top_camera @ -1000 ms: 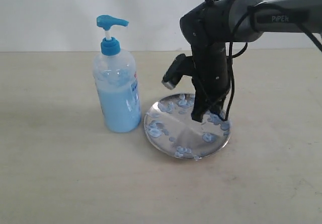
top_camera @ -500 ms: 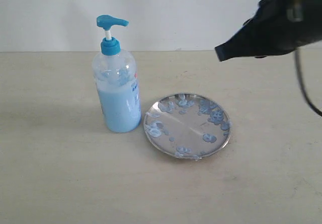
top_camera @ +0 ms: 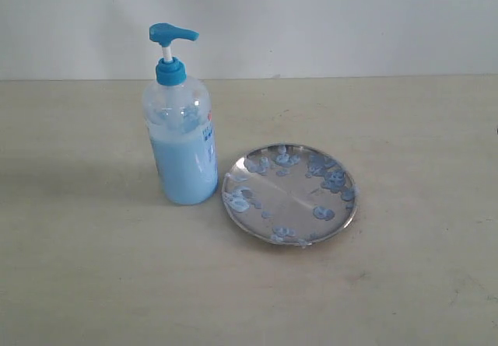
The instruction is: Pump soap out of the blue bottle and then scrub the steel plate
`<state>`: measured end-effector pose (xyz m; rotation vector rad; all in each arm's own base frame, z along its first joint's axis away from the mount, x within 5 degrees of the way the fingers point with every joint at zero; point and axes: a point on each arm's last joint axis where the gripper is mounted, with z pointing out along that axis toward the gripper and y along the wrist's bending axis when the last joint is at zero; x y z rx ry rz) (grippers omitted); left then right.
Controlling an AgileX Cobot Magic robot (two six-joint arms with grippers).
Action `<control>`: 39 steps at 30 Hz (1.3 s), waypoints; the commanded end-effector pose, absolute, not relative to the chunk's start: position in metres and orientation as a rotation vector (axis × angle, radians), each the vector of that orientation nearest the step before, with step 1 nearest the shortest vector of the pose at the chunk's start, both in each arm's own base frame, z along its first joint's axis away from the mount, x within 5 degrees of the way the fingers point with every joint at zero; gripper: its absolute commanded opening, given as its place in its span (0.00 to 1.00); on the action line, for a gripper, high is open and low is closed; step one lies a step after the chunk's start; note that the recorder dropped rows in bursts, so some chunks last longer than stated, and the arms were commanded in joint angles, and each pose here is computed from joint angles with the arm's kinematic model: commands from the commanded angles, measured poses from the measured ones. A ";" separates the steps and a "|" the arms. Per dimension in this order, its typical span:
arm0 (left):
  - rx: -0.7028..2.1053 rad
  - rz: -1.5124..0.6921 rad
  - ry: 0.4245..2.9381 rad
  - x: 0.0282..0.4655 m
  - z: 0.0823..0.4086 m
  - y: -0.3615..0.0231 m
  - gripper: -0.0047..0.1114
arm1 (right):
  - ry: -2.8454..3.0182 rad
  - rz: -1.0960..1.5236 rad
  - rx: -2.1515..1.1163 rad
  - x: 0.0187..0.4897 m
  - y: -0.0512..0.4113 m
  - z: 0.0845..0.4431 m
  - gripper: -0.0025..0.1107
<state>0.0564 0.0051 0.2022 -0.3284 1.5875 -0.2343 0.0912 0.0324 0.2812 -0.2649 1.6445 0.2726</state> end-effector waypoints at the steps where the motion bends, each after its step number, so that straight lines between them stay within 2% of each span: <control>1: -0.320 -0.247 1.579 0.056 0.202 0.004 0.08 | 1.933 0.392 0.046 0.081 0.022 0.257 0.02; 6: -0.320 -0.247 1.579 0.056 0.202 0.004 0.08 | 2.055 0.344 0.083 0.074 0.017 0.247 0.02; 11: -0.320 -0.247 1.579 0.056 0.202 0.004 0.08 | 1.792 0.293 -0.031 0.071 0.013 0.268 0.02; 15: -0.320 -0.247 1.579 0.056 0.202 0.004 0.08 | 1.498 0.046 -0.073 0.042 -0.004 0.286 0.02; 17: -0.320 -0.247 1.579 0.056 0.202 0.004 0.08 | 1.500 -0.091 -0.030 0.033 -0.011 0.283 0.02; 20: -0.323 -0.245 1.584 0.056 0.202 0.004 0.08 | 1.551 -0.113 0.081 0.031 -0.015 0.280 0.02; 27: -0.320 -0.248 1.579 0.056 0.202 0.004 0.08 | 1.728 -0.105 0.109 0.034 -0.015 0.255 0.02; 32: -0.320 -0.248 1.579 0.056 0.202 0.004 0.08 | 1.740 -0.108 -0.051 0.048 -0.006 0.219 0.02; 35: -0.320 -0.248 1.579 0.056 0.202 0.004 0.08 | 1.822 0.027 0.027 0.054 -0.001 0.183 0.02; 39: -0.321 -0.247 1.580 0.056 0.202 0.004 0.08 | 1.818 0.032 -0.016 0.054 0.001 0.183 0.02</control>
